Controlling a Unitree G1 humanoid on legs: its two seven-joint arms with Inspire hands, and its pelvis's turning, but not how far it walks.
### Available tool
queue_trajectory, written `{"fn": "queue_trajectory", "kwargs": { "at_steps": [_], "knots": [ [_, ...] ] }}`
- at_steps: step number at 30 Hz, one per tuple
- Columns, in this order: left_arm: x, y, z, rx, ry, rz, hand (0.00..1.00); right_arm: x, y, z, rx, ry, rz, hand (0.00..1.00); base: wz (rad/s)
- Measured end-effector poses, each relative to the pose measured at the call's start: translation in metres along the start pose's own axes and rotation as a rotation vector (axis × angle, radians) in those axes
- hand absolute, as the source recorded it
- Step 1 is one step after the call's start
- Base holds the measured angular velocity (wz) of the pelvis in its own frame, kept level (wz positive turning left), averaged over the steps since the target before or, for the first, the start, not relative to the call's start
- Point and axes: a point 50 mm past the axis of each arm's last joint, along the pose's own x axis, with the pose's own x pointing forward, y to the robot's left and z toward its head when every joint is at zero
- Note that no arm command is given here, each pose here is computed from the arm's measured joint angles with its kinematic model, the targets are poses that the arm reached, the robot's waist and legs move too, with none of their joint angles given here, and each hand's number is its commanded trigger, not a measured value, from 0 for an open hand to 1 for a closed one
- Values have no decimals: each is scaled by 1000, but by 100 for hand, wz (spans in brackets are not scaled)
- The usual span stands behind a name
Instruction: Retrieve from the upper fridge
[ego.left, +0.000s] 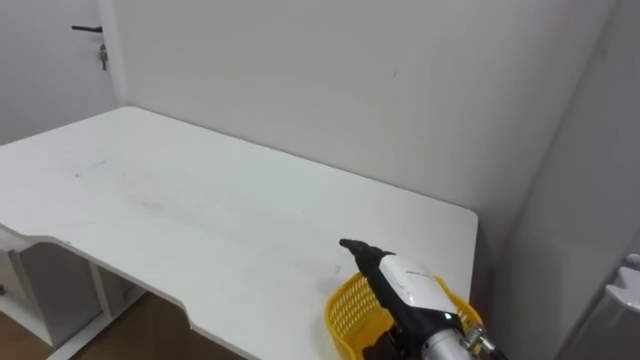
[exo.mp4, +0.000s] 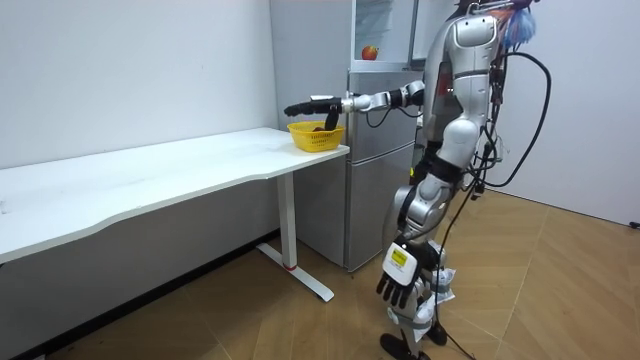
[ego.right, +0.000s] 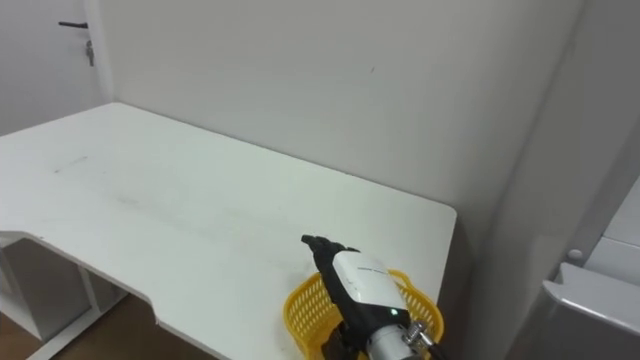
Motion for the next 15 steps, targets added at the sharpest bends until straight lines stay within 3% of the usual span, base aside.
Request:
{"fn": "queue_trajectory", "kwargs": {
  "at_steps": [8,15],
  "knots": [
    [0,-2,-4,-1,5,23,0,1,-21,27,85,-117,-99,0,-3],
    [0,-10,-3,-9,-13,24,0,-17,-57,56,177,-301,-342,0,-13]
  ]
}}
